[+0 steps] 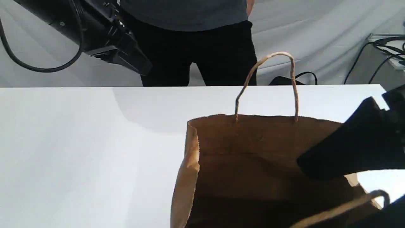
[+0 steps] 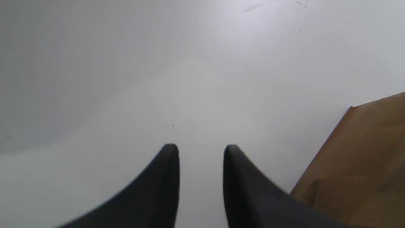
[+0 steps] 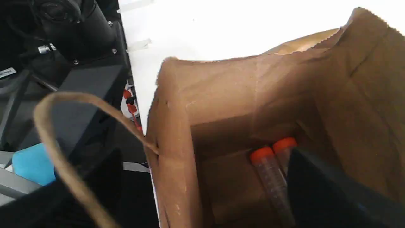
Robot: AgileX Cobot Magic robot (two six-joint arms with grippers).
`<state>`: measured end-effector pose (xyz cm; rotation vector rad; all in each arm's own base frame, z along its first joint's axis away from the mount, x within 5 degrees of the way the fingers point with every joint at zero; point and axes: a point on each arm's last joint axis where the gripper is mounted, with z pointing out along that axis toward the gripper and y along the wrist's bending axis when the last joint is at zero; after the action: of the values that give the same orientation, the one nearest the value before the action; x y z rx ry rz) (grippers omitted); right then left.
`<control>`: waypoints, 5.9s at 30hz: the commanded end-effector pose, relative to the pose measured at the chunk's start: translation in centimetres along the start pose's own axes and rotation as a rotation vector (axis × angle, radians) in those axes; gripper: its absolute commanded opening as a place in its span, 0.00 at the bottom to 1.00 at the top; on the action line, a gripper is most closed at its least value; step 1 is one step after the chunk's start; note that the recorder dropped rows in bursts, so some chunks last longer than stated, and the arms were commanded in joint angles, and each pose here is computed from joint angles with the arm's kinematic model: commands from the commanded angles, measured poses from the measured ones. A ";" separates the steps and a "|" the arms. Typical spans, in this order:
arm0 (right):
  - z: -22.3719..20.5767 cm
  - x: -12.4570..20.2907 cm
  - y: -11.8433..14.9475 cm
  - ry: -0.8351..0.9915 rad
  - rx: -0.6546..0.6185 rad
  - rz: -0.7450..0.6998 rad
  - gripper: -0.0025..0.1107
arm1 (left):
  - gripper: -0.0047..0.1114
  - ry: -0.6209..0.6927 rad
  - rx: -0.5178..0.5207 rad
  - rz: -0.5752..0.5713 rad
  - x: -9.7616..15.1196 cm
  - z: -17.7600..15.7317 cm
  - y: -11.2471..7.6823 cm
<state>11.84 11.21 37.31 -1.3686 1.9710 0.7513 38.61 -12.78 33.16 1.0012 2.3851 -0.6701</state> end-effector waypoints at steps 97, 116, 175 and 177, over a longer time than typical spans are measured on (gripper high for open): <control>-3.3 12.1 5.3 -0.499 0.701 0.005 0.02 | 0.04 -0.985 -0.470 0.085 22.9 -10.6 -16.5; 2.8 19.3 1.9 -0.727 0.948 0.301 0.02 | 0.04 -0.983 -0.470 0.089 22.9 -10.6 -16.5; 1.7 20.8 0.8 -0.689 1.189 0.333 0.02 | 0.04 -0.981 -0.472 0.092 22.9 -10.6 -16.5; 1.7 20.8 0.8 -0.689 1.189 0.333 0.02 | 0.04 -0.981 -0.472 0.092 22.9 -10.6 -16.5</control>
<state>5.67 0.37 20.71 -0.0611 1.5612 0.0421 9.64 -4.77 32.32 0.4081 1.4997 -0.3840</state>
